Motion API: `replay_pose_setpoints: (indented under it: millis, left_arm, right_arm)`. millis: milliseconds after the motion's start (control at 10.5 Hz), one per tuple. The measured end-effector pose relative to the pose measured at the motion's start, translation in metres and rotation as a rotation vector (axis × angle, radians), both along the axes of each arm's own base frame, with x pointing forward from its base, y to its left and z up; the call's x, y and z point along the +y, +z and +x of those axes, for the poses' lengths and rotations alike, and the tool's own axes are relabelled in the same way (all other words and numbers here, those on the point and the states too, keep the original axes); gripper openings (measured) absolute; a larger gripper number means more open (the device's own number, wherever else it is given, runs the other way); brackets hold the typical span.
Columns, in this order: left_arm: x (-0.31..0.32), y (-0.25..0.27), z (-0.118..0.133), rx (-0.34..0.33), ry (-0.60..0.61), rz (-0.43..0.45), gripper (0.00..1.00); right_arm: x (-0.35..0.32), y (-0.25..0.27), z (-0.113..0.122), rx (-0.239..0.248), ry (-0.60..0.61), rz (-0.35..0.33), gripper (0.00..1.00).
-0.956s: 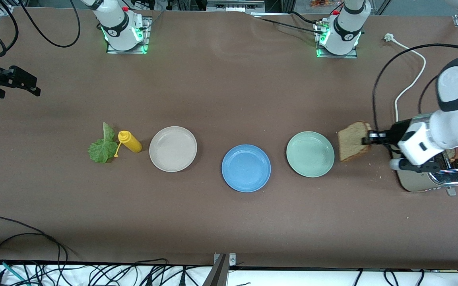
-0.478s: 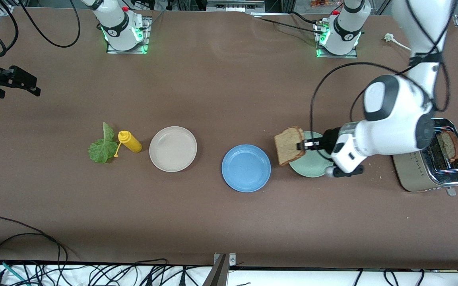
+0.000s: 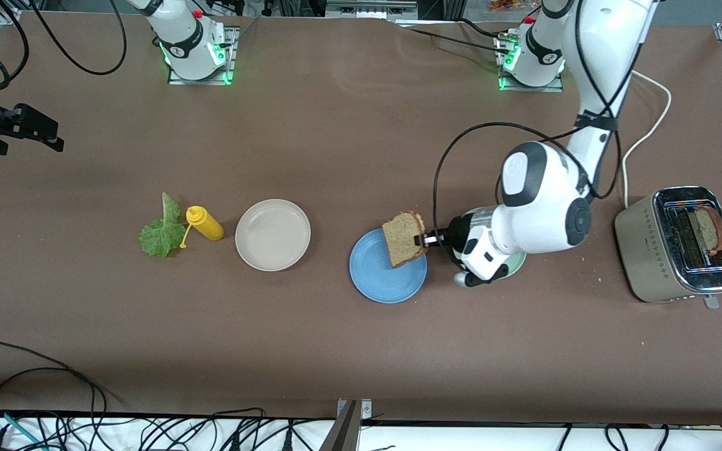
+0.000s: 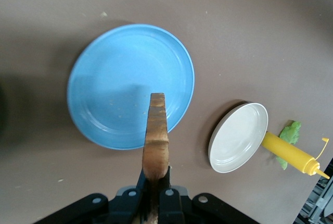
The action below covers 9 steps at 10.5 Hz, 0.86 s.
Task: Make sandwich in blue plate with both arms
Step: 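Carry the bread slice over the blue plate and lower it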
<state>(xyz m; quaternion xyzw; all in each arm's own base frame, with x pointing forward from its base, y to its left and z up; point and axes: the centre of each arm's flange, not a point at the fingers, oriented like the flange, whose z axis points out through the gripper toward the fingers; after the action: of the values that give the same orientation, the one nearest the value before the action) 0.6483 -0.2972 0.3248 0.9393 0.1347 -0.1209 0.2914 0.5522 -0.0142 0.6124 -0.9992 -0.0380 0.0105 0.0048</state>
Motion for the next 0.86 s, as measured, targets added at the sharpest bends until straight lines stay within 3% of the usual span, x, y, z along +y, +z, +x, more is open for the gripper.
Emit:
replay_pose_setpoints:
  millis: [191, 478, 861]
  left_arm:
    - [-0.022, -0.024, -0.006, 0.013, 0.026, -0.015, 0.09]
    - [-0.046, -0.048, -0.010, -0.032, 0.043, 0.009, 0.09]
    - [-0.043, -0.049, -0.003, -0.149, -0.045, 0.005, 0.09]
  right_arm:
    - [-0.001, 0.000, 0.000, 0.000, -0.001, 0.000, 1.00]
    - [0.000, 0.000, 0.000, 0.000, 0.000, 0.000, 1.00]
    - [0.000, 0.000, 0.000, 0.000, -0.001, 0.000, 1.00]
